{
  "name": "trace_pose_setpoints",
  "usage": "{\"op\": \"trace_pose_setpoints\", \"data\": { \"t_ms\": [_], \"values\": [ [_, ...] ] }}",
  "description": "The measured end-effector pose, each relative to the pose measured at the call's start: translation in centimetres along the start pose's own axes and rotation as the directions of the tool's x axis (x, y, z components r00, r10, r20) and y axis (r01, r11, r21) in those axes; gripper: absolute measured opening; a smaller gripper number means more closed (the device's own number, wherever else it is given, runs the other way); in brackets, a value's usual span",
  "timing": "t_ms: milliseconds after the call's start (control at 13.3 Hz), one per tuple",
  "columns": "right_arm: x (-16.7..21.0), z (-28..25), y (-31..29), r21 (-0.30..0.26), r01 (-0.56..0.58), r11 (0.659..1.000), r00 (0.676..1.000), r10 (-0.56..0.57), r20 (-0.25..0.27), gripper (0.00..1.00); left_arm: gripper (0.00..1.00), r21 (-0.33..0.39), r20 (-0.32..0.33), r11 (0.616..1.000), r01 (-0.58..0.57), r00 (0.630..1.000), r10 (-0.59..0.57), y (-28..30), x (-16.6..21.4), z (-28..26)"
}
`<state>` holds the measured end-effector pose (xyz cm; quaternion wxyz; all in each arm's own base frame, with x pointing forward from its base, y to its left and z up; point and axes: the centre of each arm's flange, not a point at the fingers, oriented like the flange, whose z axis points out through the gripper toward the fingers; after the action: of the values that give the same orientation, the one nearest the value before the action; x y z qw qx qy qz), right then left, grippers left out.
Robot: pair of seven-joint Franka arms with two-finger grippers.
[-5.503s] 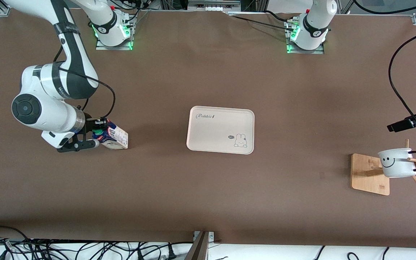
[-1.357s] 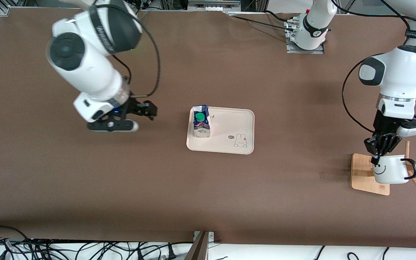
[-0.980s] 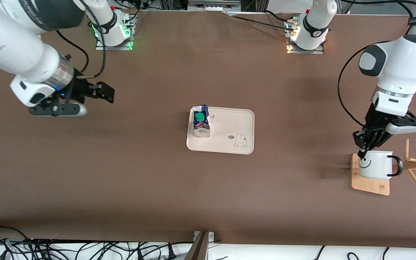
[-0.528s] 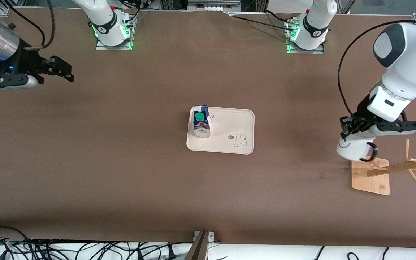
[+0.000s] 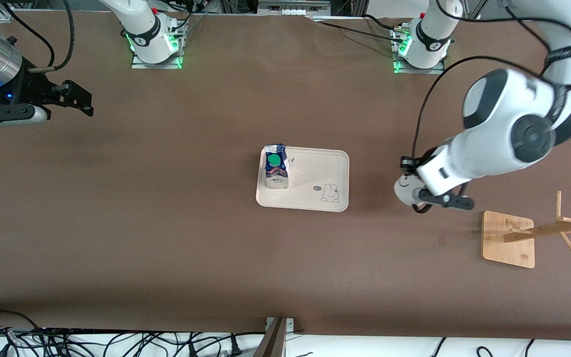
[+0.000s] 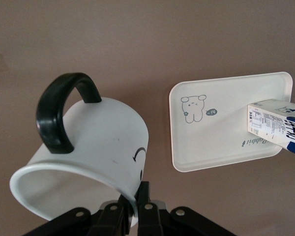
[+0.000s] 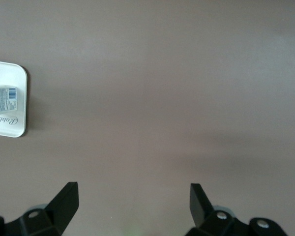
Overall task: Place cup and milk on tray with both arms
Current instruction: 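Carry the white mug to the tray and set it down with the left gripper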
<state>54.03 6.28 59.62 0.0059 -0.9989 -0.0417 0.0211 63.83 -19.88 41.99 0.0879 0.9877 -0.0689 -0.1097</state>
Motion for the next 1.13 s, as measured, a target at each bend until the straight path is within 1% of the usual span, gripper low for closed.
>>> {"op": "trace_pose_setpoints", "data": {
  "t_ms": [151, 226, 377, 528, 754, 905, 1055, 1131],
  "values": [
    [0.1, 0.1, 0.0, -0.002, 0.000, 1.000, 1.000, 0.000, 0.000, 1.00, 0.08, 0.011, 0.055, 0.999, 0.031, 0.998, -0.031, 3.1, 1.3, 4.3],
    [0.4, 0.5, 0.1, -0.005, 0.000, 1.000, 1.000, 0.000, 0.009, 1.00, 0.08, 0.045, 0.065, 0.998, 0.047, 0.997, -0.050, 4.9, 1.8, 6.1],
    [1.1, 1.6, 0.0, -0.006, -0.001, 1.000, 1.000, 0.001, 0.024, 1.00, 0.08, 0.119, 0.062, 0.989, 0.089, 0.993, -0.097, 9.1, 2.3, 9.4],
    [1.5, 1.7, -0.3, -0.006, 0.006, 1.000, 1.000, -0.006, 0.022, 1.00, 0.08, 0.157, 0.047, 0.979, 0.126, 0.990, -0.135, 12.8, 2.3, 12.8],
    [1.6, 1.2, -0.9, -0.006, 0.015, 1.000, 1.000, -0.015, 0.012, 1.00, 0.08, 0.176, 0.060, 0.965, 0.193, 0.977, -0.207, 15.3, 2.1, 16.8],
    [1.6, 1.2, -0.6, -0.006, 0.011, 1.000, 1.000, -0.011, 0.014, 1.00, 0.08, 0.164, 0.060, 0.962, 0.219, 0.971, -0.232, 15.8, 2.4, 19.2],
    [1.6, 1.2, -0.4, -0.006, 0.007, 1.000, 1.000, -0.007, 0.012, 1.00, 0.08, 0.154, 0.079, 0.952, 0.266, 0.957, -0.280, 16.2, 2.6, 21.6],
    [1.6, 1.2, -0.4, -0.006, 0.007, 1.000, 1.000, -0.007, 0.009, 1.00, 0.08, 0.156, 0.079, 0.948, 0.279, 0.953, -0.293, 16.8, 2.4, 21.8]
  ]
}}
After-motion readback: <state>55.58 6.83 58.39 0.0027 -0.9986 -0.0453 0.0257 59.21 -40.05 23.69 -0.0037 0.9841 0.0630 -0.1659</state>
